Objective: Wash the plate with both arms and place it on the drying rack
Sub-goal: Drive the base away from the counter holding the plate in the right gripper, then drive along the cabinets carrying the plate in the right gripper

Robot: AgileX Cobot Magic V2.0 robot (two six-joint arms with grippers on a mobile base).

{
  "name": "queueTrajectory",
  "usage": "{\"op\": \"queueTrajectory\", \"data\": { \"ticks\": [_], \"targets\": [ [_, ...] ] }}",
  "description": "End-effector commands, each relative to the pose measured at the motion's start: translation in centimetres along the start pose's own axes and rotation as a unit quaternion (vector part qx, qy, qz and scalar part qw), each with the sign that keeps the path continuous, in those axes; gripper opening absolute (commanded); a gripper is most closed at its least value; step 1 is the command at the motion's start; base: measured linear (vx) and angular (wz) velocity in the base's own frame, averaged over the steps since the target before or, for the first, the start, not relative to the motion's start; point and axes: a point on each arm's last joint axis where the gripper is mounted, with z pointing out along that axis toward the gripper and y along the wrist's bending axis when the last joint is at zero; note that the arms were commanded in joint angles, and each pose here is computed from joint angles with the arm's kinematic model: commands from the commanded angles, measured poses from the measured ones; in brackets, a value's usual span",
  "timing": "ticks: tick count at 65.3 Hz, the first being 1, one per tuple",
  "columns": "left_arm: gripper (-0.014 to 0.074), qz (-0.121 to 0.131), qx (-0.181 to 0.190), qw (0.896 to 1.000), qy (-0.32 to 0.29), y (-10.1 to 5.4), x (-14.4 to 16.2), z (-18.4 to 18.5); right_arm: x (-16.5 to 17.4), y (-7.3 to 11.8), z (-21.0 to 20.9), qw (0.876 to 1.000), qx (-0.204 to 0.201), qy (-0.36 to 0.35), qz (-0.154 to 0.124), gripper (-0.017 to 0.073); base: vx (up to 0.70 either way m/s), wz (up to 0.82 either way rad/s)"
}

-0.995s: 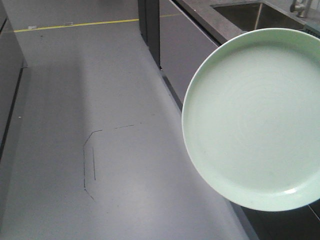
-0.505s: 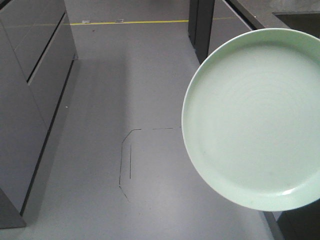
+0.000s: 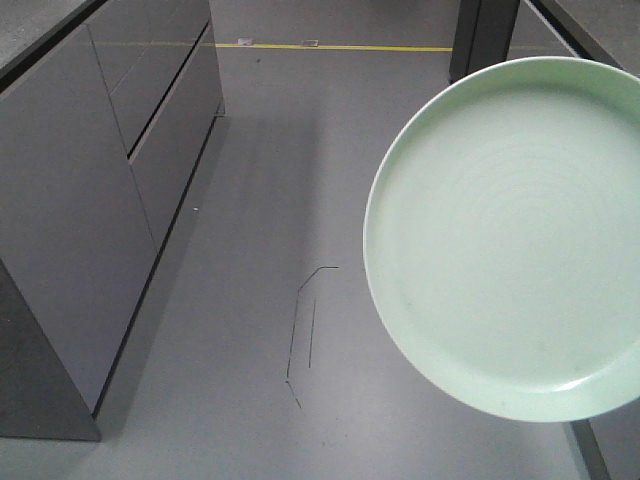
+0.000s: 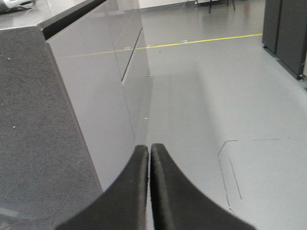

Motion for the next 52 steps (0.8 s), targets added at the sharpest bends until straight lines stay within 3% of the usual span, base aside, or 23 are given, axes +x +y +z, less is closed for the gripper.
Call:
{"op": "queueTrajectory", "data": {
  "ticks": [1, 52],
  "targets": [
    [-0.0006, -0.001, 0.006, 0.999, -0.037, -0.13, -0.15, 0.04, -1.1, 0.17, -0.33, 0.999, -0.002, -0.04, 0.002, -0.0006, 0.11, 0.2],
    [-0.0006, -0.001, 0.006, 0.999, -0.037, -0.13, -0.15, 0.04, -1.1, 0.17, -0.33, 0.999, -0.002, -0.04, 0.002, -0.0006, 0.13, 0.07]
  ]
}}
